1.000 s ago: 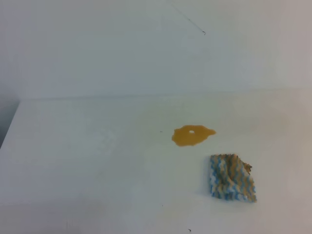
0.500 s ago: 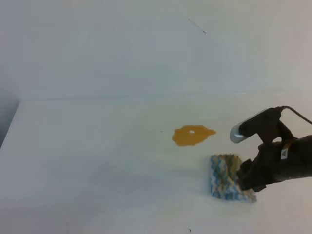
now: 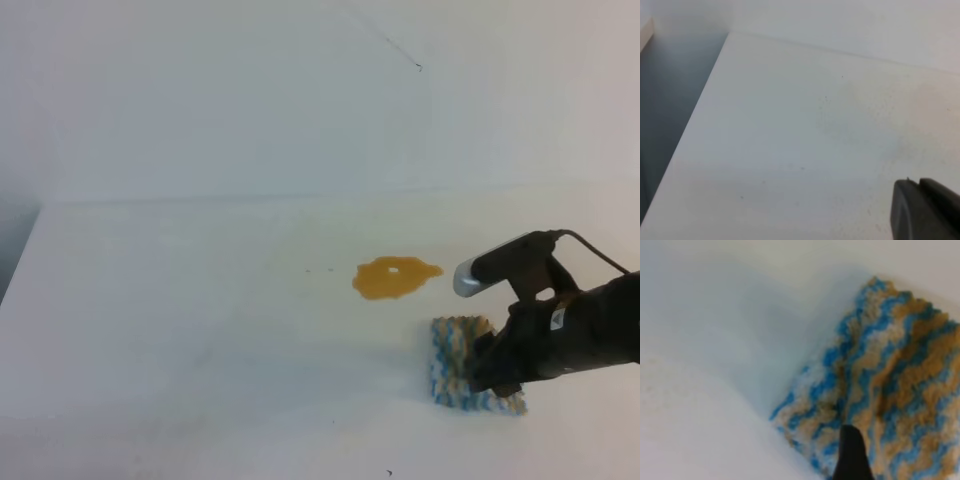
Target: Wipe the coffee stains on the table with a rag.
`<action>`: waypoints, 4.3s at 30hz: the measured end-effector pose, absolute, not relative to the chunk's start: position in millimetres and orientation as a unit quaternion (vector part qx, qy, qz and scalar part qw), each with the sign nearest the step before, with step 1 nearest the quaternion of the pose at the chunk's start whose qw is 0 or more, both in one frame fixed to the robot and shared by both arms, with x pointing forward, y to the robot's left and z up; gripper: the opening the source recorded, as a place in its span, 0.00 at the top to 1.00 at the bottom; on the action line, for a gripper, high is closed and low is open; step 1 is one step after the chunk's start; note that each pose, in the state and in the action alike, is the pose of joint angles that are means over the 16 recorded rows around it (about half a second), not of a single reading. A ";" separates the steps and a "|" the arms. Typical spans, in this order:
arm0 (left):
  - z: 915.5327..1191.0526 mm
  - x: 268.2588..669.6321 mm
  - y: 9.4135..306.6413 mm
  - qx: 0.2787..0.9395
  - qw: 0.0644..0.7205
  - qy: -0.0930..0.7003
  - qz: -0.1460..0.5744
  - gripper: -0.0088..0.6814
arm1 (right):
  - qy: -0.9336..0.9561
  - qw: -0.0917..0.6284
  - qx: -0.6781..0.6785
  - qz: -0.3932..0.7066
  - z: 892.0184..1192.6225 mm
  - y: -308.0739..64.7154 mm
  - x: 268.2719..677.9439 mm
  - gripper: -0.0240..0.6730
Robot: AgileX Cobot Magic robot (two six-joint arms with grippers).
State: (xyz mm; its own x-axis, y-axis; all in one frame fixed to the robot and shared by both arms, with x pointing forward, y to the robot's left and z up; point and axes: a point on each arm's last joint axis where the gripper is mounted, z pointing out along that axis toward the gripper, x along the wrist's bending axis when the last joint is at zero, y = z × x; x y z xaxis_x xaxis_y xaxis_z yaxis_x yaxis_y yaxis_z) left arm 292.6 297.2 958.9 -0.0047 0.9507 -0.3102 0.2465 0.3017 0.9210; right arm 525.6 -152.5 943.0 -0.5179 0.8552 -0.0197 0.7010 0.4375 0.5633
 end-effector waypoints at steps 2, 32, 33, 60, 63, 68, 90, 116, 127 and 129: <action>958.9 292.6 297.2 0.482 0.515 0.621 0.342 0.99 | 0.836 0.147 0.466 0.249 940.9 -149.3 527.6 0.30; 958.1 292.6 297.2 0.482 0.515 0.621 0.342 0.99 | 0.856 0.185 0.419 0.239 976.5 -124.9 625.1 0.97; 958.1 292.6 297.2 0.482 0.515 0.621 0.342 0.99 | 0.854 0.187 0.424 0.238 978.8 -125.6 633.3 0.97; 958.9 292.6 297.2 0.482 0.515 0.621 0.342 0.99 | 0.832 0.093 0.472 0.275 928.1 -45.6 666.3 0.97; 958.9 292.6 297.2 0.482 0.515 0.621 0.342 0.99 | 0.841 0.102 0.457 0.273 927.6 -37.0 663.4 0.97; 958.9 292.6 297.2 0.482 0.515 0.621 0.342 0.99 | 0.847 0.122 0.455 0.247 925.4 -47.6 670.6 0.97; 957.4 292.6 297.2 0.482 0.515 0.621 0.342 0.99 | 0.846 0.057 0.472 0.242 912.4 -32.4 664.7 0.97; 955.9 292.5 297.2 0.482 0.515 0.621 0.342 0.99 | 0.801 0.229 0.527 0.171 1055.2 -106.9 654.0 0.97; 957.4 292.6 297.2 0.482 0.515 0.621 0.342 0.99 | 0.784 0.214 0.528 0.247 1084.3 -128.6 591.3 0.97; 958.1 292.6 297.2 0.482 0.515 0.621 0.342 0.99 | 0.787 0.201 0.529 0.245 1065.2 -127.1 584.1 0.97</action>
State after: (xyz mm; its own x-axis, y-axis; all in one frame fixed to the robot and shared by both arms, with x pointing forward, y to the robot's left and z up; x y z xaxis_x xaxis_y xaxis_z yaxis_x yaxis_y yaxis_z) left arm 292.6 297.2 958.1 -0.0045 0.9509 -0.3094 0.2466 0.3009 0.9212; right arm 584.1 -127.1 1065.2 -0.3586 0.9318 -0.0561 0.7346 0.3188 0.5990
